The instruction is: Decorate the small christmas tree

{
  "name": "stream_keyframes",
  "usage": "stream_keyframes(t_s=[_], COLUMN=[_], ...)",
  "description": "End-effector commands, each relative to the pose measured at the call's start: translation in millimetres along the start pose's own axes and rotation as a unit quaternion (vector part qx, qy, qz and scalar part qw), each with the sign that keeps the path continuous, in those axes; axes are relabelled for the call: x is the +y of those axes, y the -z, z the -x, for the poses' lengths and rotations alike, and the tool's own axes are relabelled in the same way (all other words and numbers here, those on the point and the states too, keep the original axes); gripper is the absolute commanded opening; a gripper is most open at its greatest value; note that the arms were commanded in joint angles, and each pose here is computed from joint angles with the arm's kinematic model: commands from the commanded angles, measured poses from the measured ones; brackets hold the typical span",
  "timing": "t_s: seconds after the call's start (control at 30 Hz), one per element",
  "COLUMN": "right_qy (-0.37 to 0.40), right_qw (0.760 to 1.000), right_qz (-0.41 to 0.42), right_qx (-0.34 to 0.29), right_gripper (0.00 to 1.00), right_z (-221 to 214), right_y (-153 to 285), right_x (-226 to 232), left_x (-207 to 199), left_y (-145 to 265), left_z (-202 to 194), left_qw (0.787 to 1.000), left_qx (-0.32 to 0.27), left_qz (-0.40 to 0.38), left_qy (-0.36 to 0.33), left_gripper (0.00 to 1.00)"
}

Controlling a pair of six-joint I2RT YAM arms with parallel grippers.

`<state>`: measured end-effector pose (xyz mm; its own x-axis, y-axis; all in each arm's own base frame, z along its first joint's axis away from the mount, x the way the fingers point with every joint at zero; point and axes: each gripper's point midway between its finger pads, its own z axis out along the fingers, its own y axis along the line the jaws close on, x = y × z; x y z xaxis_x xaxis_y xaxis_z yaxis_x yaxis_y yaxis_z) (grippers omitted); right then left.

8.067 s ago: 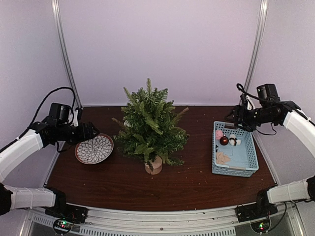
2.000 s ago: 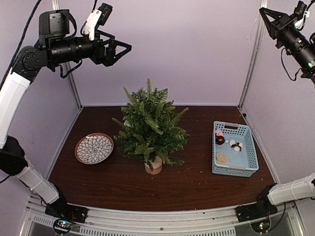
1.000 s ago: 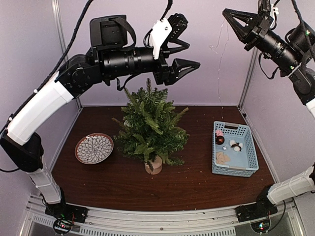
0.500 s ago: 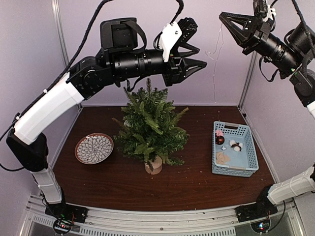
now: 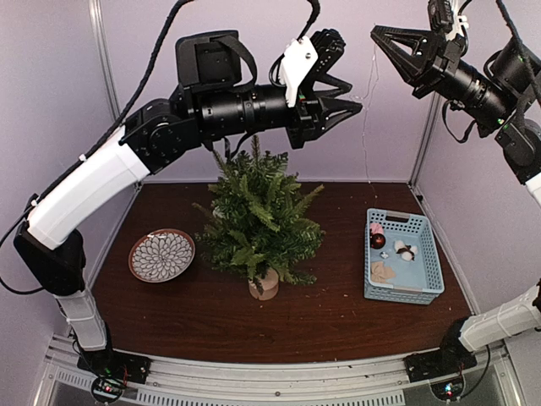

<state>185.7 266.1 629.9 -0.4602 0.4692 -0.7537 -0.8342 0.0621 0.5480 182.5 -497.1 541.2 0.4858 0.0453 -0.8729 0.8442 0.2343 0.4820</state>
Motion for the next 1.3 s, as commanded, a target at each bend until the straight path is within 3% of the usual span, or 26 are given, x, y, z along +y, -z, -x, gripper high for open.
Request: stream_keyframes(t_s=[0.0, 0.27, 0.47, 0.9, 0.93, 1.13, 1.27], right_qy=[0.004, 0.000, 0.004, 0.023, 0.026, 0.050, 0.085], right_qw=[1.000, 1.000, 1.000, 0.995, 0.994, 0.990, 0.986], right_qz=[0.015, 0.013, 0.000, -0.097, -0.101, -0.129, -0.146], right_qx=[0.008, 0.011, 0.007, -0.013, -0.016, -0.015, 0.010], right_gripper=[0.00, 0.00, 0.00, 0.01, 0.04, 0.48, 0.67], right_z=[-2.3, -4.5, -6.6, -26.0, -26.1, -34.3, -47.8], right_y=[-1.0, -2.9, -0.4, 23.5, 26.0, 41.4, 54.7], right_x=[7.2, 4.4, -2.1, -49.1, -50.3, -59.5, -64.1], left_x=[4.7, 1.8, 1.3, 17.8, 16.8, 18.5, 21.3], left_y=[-1.1, -1.4, 2.0, 28.3, 29.3, 34.4, 36.8], left_z=[19.0, 19.0, 20.5, 35.6, 35.4, 38.5, 42.8], left_qw=[0.999, 0.999, 0.999, 0.999, 0.999, 0.998, 0.998], left_qx=[-0.034, -0.036, -0.035, -0.024, -0.023, -0.021, -0.025], left_qz=[0.008, 0.000, -0.001, 0.032, 0.029, 0.031, 0.036], left_qy=[-0.013, -0.012, -0.007, 0.036, 0.039, 0.049, 0.050], left_gripper=[0.37, 0.22, 0.00, 0.00, 0.00, 0.00, 0.00])
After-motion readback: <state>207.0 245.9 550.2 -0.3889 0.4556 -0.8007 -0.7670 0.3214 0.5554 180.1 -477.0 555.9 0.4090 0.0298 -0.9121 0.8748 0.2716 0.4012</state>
